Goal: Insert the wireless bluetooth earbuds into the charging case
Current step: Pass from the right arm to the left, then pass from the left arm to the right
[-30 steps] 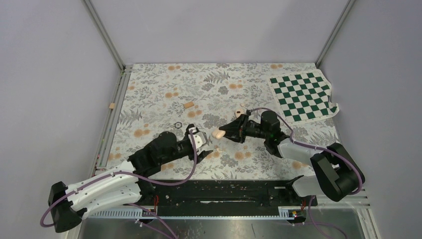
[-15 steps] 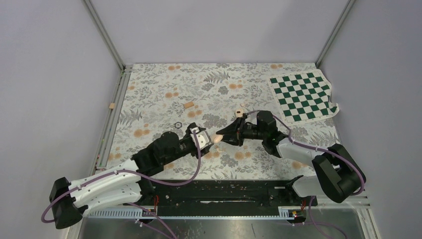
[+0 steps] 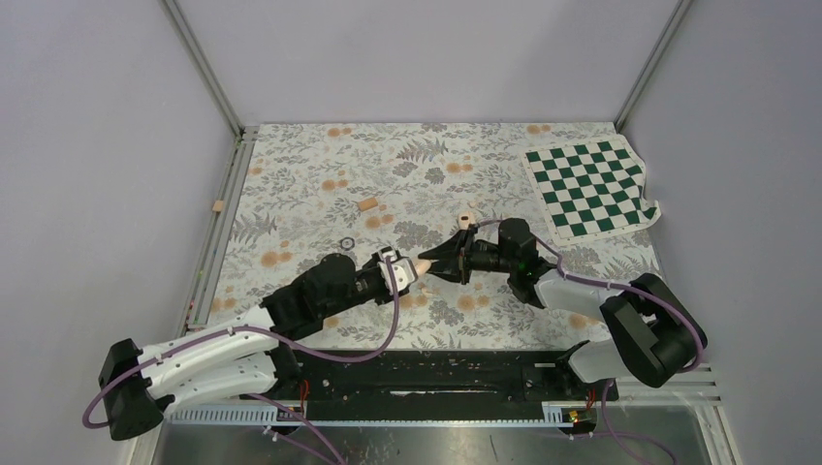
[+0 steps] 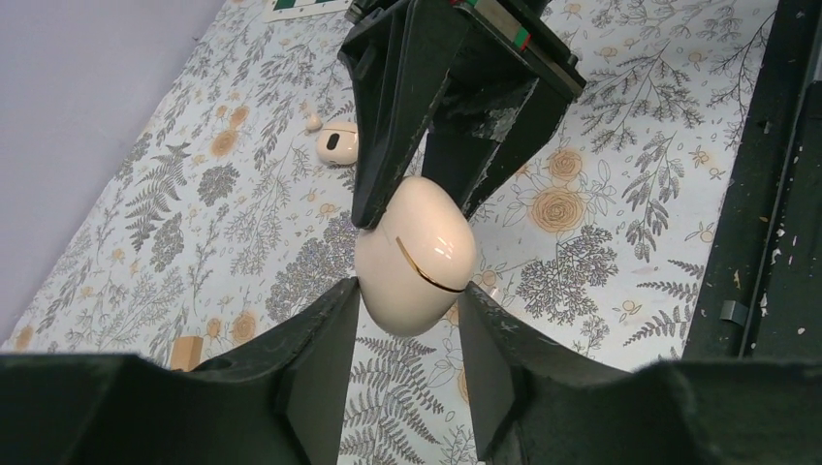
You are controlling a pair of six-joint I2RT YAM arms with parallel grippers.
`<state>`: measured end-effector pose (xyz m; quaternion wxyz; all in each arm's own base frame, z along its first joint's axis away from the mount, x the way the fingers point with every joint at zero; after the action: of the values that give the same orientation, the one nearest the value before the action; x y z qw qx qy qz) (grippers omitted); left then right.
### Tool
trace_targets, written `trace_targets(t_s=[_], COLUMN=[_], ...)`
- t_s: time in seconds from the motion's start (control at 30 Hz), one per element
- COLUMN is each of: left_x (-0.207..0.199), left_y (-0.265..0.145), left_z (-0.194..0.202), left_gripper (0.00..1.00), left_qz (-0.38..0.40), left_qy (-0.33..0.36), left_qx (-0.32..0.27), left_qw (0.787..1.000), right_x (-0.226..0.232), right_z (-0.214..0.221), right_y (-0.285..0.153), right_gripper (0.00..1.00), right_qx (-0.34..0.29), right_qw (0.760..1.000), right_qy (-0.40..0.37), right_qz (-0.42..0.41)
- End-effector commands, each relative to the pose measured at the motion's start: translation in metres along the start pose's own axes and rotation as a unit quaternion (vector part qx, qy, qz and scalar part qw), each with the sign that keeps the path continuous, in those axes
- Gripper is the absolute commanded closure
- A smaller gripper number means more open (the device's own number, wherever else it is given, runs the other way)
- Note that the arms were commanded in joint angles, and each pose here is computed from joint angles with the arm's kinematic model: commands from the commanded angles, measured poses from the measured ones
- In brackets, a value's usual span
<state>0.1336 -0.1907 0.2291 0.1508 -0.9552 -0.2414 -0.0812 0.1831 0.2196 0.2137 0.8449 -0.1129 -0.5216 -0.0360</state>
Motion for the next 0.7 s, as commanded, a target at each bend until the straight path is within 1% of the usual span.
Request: trace_targets(t_s=[0.0,0.1,0.2,0.23,0.27,0.3,0.33,0.37,0.4,0.43,0.47,0.5,0.67], left_x=[0.002,0.001,0.000,0.000,0.000,-0.001,-0.001,-0.002,-0.002,-0.003,-0.003,-0.004,-0.006], left_y=[0.002,0.003,0.004,0.004,0.004,0.003,0.003,0.002,0.001,0.000,-0.002,-0.004,-0.015], left_z=[-0.025,-0.027,-0.029,-0.030,-0.030,-0.030,-0.031,-0.031,-0.031,-0.031,-0.031,-0.033,-0.032], left_gripper=[0.60,0.72,0.96,1.00,1.00,1.00,1.00,1.00,1.00,1.00,1.00,1.00,1.00], left_qz=[0.012,0.016,0.018,0.020,0.021,0.024,0.026,0.026,0.024,0.024,0.025,0.026,0.024], left_qy=[0.008,0.008,0.006,0.004,0.000,-0.002,-0.007,-0.015,-0.022,-0.029,-0.035,-0.041,-0.083], left_qx=[-0.041,-0.042,-0.043,-0.043,-0.041,-0.040,-0.040,-0.040,-0.040,-0.040,-0.040,-0.044,-0.031], left_qw=[0.999,0.999,0.999,0.999,0.999,0.999,0.999,0.999,0.999,0.998,0.998,0.998,0.996], right_x=[0.001,-0.002,-0.005,-0.006,-0.006,-0.006,-0.006,-0.005,-0.004,-0.004,-0.004,-0.004,-0.010], right_z=[0.004,0.003,0.001,0.001,0.001,0.000,0.001,0.001,0.001,0.001,0.002,0.002,0.001], right_y=[0.001,0.001,0.001,0.001,0.001,0.001,0.001,0.000,0.000,0.000,0.000,0.001,0.001], right_gripper=[1.00,1.00,1.00,1.00,0.98,0.84,0.57,0.37,0.21,0.10,0.03,0.01,0.01], right_qx=[0.014,0.014,0.013,0.012,0.013,0.013,0.013,0.012,0.012,0.012,0.014,0.015,0.014], right_qw=[1.000,1.000,1.000,1.000,1.000,1.000,1.000,0.999,0.999,0.999,0.999,0.999,0.999], right_qy=[0.001,0.005,0.011,0.014,0.016,0.014,0.010,0.004,-0.004,-0.012,-0.018,-0.021,-0.046], right_qz=[-0.012,-0.011,-0.010,-0.012,-0.015,-0.020,-0.026,-0.032,-0.040,-0.043,-0.041,-0.040,-0.020])
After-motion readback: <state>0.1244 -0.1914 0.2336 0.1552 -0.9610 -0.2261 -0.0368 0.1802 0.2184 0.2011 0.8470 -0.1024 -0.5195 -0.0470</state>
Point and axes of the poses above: each gripper's point midway between its finger pads, its own y axis out along the fingers, its own x axis along the line the jaws close on, z = x × y, the point moved 10 cm from there along -y, back along the fingers, and after that the axes turned 7 degrees about -y, right-handed, at the moved point
